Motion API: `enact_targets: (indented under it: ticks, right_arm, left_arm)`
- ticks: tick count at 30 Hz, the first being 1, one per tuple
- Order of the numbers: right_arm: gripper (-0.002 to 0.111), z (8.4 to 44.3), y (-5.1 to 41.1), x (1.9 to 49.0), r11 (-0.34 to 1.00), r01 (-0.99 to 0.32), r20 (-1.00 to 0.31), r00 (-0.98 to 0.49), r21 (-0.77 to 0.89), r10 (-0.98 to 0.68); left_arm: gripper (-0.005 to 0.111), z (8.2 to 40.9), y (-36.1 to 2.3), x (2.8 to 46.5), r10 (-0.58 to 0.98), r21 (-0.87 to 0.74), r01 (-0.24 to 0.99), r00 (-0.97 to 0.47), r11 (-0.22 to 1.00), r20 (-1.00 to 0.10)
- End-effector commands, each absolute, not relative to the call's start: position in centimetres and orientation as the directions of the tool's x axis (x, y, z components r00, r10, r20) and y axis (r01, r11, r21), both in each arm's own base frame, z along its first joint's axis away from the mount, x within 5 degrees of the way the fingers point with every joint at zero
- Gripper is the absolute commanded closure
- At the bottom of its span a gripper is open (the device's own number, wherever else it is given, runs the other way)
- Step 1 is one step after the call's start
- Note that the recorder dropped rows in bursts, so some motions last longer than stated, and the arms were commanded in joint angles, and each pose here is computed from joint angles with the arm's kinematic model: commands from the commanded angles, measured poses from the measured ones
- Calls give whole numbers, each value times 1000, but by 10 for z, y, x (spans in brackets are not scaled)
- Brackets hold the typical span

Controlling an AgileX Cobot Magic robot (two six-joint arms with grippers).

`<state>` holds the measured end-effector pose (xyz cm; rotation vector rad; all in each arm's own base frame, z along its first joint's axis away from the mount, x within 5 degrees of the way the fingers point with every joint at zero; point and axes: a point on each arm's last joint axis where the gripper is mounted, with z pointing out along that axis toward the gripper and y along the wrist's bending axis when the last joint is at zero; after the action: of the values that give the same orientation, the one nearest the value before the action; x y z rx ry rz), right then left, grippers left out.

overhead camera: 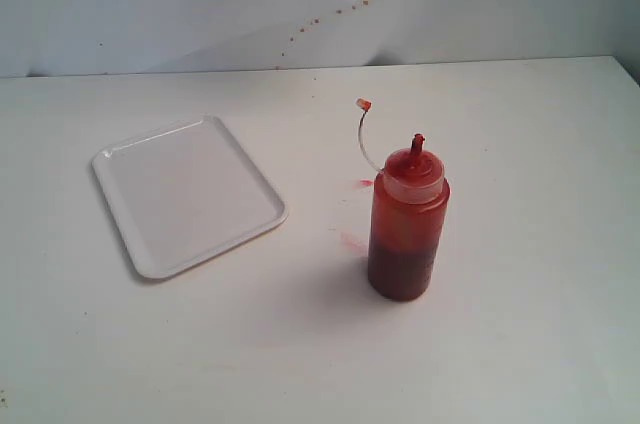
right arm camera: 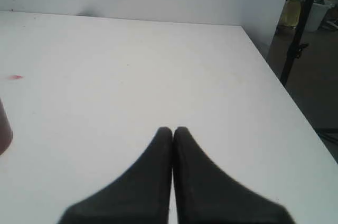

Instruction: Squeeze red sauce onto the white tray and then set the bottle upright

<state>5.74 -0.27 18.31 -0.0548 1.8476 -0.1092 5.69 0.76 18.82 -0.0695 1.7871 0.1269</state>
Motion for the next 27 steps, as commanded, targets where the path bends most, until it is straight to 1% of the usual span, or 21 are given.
enact_targets:
  ticks: [1, 9, 13, 15, 17, 19, 20, 21, 22, 23, 27]
  right_arm:
    - [108, 183, -3, 57, 995, 27, -959, -270, -98, -87]
    - [108, 183, -3, 57, 995, 27, -959, -270, -98, -87]
    - [108, 183, -3, 57, 995, 27, -959, -270, -98, -87]
    - [108, 183, -3, 57, 995, 27, -959, -270, -98, -87]
    - [108, 183, -3, 57, 995, 27, -959, -270, -98, -87]
    - [108, 183, -3, 57, 995, 27, -959, -270, -98, -87]
    - [108, 183, -3, 57, 995, 27, -959, -270, -98, -87]
    - [108, 183, -3, 57, 995, 27, -959, -270, -98, -87]
    - [108, 183, -3, 57, 995, 27, -959, -270, -98, -87]
    - [108, 183, -3, 57, 995, 27, -959, -270, -98, -87]
    - [108, 183, -3, 57, 995, 27, -959, -270, -98, -87]
  left_arm:
    - [107, 187, 7, 57, 17, 41, -110, -215, 993, -977]
    - [107, 187, 7, 57, 21, 46, -109, -215, 993, -976]
    - [107, 187, 10, 56, 145, 175, -115, -230, 978, -962]
    - [107, 188, 11, 56, 161, 191, -115, -232, 975, -959]
    - [107, 190, 10, 57, 166, 191, -115, -201, 975, -966]
    - [107, 197, 9, 58, 143, 158, -119, -128, 980, -981]
    - [107, 201, 8, 59, 107, 116, -120, -75, 986, -991]
    - [107, 209, 7, 59, 50, 46, -113, 28, 992, -998]
    - [107, 214, 6, 59, 27, 18, -109, 81, 994, -996]
    - [107, 222, 6, 58, 21, 3, -101, 170, 995, -985]
    - [107, 240, 3, 53, 39, 8, -85, 372, 996, -927]
